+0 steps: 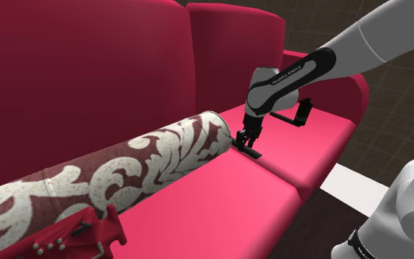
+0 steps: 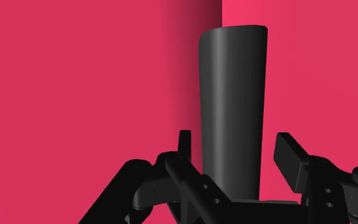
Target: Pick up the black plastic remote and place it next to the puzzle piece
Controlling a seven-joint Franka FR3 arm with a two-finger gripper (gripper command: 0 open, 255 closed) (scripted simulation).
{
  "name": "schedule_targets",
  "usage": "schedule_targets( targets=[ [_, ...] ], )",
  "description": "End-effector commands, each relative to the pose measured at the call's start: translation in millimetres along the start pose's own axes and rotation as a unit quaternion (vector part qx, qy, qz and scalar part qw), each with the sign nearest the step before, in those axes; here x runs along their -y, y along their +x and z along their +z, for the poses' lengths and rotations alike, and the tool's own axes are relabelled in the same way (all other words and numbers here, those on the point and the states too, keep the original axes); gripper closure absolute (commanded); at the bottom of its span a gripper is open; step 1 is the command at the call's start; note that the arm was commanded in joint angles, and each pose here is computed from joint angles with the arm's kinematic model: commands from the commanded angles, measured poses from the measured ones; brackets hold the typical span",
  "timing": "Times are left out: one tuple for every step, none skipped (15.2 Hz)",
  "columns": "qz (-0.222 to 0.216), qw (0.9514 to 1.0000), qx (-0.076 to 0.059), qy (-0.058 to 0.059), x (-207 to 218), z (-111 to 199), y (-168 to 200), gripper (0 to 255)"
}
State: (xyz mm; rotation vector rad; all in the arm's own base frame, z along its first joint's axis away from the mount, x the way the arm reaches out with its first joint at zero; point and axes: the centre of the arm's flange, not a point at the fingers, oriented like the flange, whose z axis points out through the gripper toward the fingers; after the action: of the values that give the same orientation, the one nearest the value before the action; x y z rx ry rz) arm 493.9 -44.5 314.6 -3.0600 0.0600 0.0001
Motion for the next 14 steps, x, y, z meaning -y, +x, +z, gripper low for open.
schedule_targets(
  targets=[
    [0.000, 1.0000, 0.000, 0.000, 0.0, 0.0, 0.0, 255],
    [0.000, 1.0000, 0.000, 0.000, 0.0, 0.0, 0.0, 255],
    [0.000, 1.0000, 0.000, 0.000, 0.3, -0.3, -0.3, 255],
    [0.000, 1.0000, 0.000, 0.000, 0.1, -0.7, -0.2, 255],
    [0.000, 1.0000, 0.000, 0.000, -0.3, -0.8, 0.0, 255],
    [0.000, 1.0000, 0.000, 0.000, -0.5, -1.5, 0.1, 255],
    [0.000, 1.0000, 0.000, 0.000, -0.4, -1.3, 0.1, 255],
    [0.000, 1.0000, 0.000, 0.000, -0.4, -1.2, 0.2, 255],
    [0.000, 1.0000, 0.000, 0.000, 0.0, 0.0, 0.0, 255],
    [0.000, 1.0000, 0.000, 0.000, 0.4, -5.2, 0.0, 255],
    [0.000, 1.0000, 0.000, 0.000, 0.8, -10.5, 0.0, 255],
    [0.000, 1.0000, 0.000, 0.000, 1.3, -15.7, 0.0, 255],
    [0.000, 1.0000, 0.000, 0.000, 1.7, -21.0, 0.0, 255],
    [0.000, 1.0000, 0.000, 0.000, 2.1, -26.3, 0.0, 255]
  ],
)
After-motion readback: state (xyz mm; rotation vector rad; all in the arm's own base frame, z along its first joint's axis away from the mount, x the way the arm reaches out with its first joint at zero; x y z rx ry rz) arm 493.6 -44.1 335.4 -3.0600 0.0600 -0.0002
